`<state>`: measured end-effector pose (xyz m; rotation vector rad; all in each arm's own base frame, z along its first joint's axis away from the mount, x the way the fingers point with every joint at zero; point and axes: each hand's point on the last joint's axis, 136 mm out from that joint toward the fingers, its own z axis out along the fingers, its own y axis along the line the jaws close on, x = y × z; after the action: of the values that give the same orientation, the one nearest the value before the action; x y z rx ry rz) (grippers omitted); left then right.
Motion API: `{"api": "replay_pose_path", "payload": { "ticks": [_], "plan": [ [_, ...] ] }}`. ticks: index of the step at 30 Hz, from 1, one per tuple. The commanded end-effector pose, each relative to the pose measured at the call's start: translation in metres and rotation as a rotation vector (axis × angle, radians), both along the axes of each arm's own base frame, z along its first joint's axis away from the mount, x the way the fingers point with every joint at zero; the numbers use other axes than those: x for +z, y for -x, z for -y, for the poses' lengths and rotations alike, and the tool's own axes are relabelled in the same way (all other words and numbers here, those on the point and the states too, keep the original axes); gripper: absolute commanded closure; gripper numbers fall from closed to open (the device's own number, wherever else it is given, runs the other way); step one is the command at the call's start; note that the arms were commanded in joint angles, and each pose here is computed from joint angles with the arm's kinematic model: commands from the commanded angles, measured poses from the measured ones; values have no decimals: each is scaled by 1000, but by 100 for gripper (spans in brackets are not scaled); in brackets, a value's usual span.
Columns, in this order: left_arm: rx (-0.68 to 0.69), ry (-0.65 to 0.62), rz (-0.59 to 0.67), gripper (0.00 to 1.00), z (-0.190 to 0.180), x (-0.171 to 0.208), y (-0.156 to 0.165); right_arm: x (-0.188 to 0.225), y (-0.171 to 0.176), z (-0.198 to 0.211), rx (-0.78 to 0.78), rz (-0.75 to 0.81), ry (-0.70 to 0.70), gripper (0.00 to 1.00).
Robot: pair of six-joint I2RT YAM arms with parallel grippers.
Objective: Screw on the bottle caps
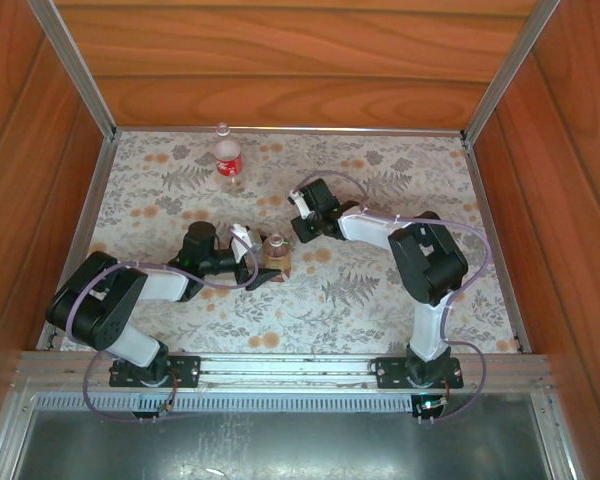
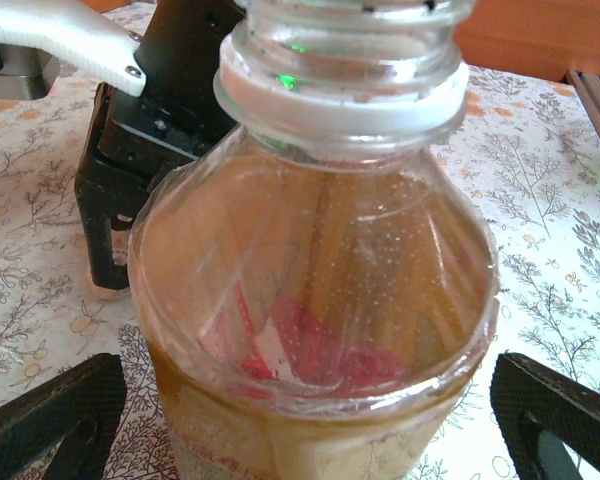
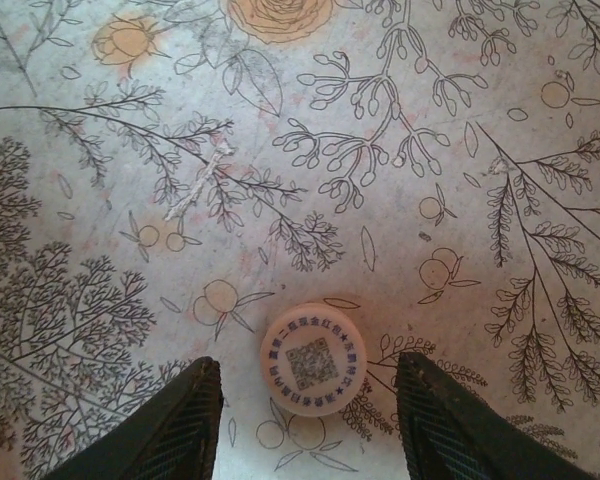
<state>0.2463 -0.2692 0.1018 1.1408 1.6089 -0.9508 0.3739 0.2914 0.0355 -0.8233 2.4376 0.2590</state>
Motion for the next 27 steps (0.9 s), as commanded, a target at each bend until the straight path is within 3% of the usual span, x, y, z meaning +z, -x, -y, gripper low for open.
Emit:
{"api": "replay_pose_path", "payload": {
  "ticks": [1,17,22,27],
  "plan": [
    [-17,3,19,2,1,1,4,-4,-3,-3,-8,-6,19,52],
    [-42,27,19,0,3,10,8,-9,-5,-9,-14,-29,1,67],
    [-43,33,14,0,5,12,7,-11,-4,-9,-11,-35,2,59],
    [-41,35,13,0,5,13,7,-14,-4,-10,-14,-44,3,60]
  ]
}}
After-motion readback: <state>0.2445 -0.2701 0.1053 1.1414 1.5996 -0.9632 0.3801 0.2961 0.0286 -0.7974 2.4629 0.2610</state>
